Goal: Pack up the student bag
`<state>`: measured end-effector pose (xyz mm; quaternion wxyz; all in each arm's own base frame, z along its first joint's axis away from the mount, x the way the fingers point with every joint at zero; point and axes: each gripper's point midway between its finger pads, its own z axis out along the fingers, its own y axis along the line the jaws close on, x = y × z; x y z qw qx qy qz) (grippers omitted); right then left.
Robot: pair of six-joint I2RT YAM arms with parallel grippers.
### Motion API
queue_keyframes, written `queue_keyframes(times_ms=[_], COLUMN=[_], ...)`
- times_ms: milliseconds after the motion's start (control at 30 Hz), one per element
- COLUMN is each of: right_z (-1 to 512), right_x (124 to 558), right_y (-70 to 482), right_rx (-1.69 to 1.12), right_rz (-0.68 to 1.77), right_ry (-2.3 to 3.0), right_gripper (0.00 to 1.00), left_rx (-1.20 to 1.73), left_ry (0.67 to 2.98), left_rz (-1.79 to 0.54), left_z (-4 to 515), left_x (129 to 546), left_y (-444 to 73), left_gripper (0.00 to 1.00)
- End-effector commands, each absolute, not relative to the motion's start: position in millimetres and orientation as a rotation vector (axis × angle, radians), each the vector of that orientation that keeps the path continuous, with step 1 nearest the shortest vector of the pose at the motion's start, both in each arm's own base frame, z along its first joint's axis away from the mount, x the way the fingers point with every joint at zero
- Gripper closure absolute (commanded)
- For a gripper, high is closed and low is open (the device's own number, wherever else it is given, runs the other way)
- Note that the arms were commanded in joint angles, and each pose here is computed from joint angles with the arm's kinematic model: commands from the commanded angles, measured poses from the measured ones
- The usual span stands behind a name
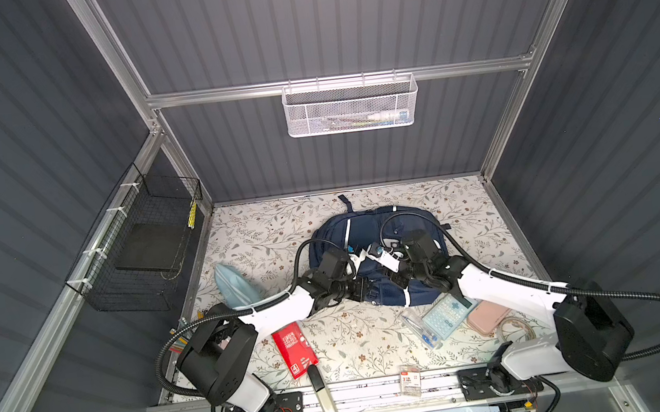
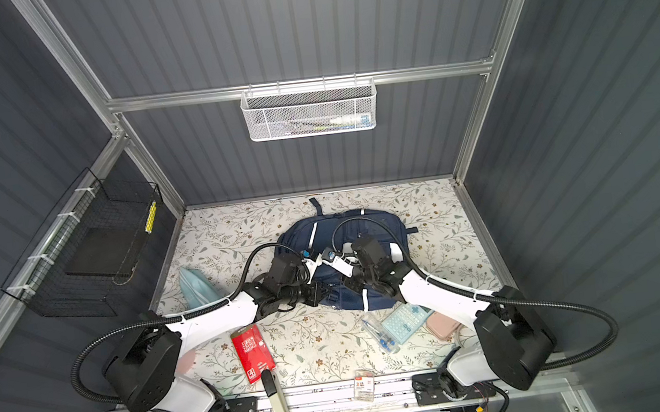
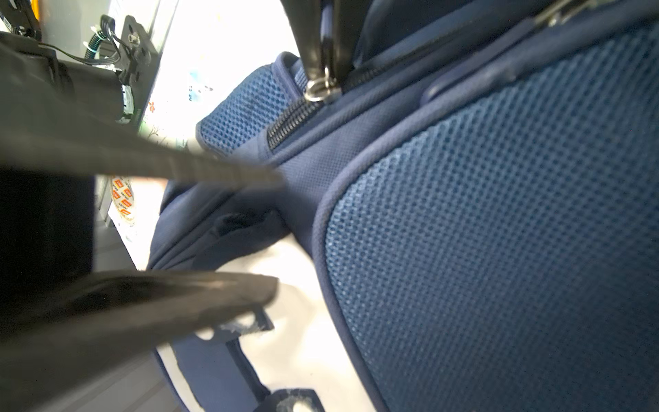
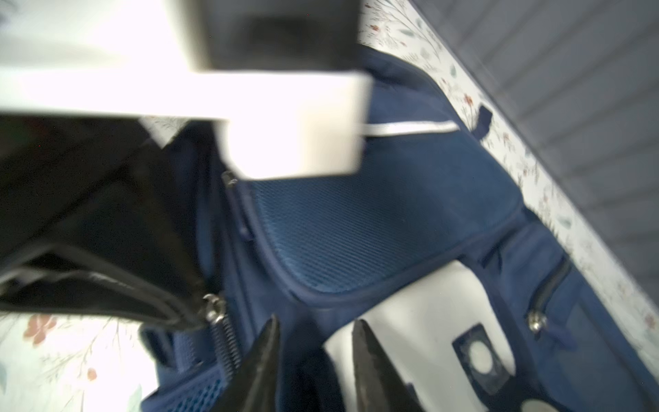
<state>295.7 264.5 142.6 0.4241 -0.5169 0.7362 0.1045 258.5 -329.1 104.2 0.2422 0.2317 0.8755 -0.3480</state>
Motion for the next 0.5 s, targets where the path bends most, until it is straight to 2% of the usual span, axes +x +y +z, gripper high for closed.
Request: queue_keyframes(times_ms=[0, 133, 333, 433, 467], right_z=[148, 132, 105, 95, 94], right_x=[270, 260, 263, 262, 264], right_y=[273, 276, 266, 263, 261], right_rx=[-1.435, -1.511, -1.561, -1.557, -1.545], right_rz=[0.262, 0.241, 0.168, 0.159, 0.146], right_ry=[1.743, 1.722, 1.79, 1.811, 1.821], right_gripper=[0.57, 0.55, 0.61, 0.72, 0.81], left_rx=[0.633, 0.628, 0.616, 0.615, 0.615], left_ry=[2.401, 2.389, 2.386, 2.384, 2.382], left_rz=[-0.933, -0.959, -0.946, -0.941, -0.937], left_z=[115, 124, 131, 135, 136], left_x=[258, 257, 257, 257, 257], left_y=[-325, -326, -323, -323, -322], left_gripper=[1.0, 1.0, 1.0, 1.0, 1.0])
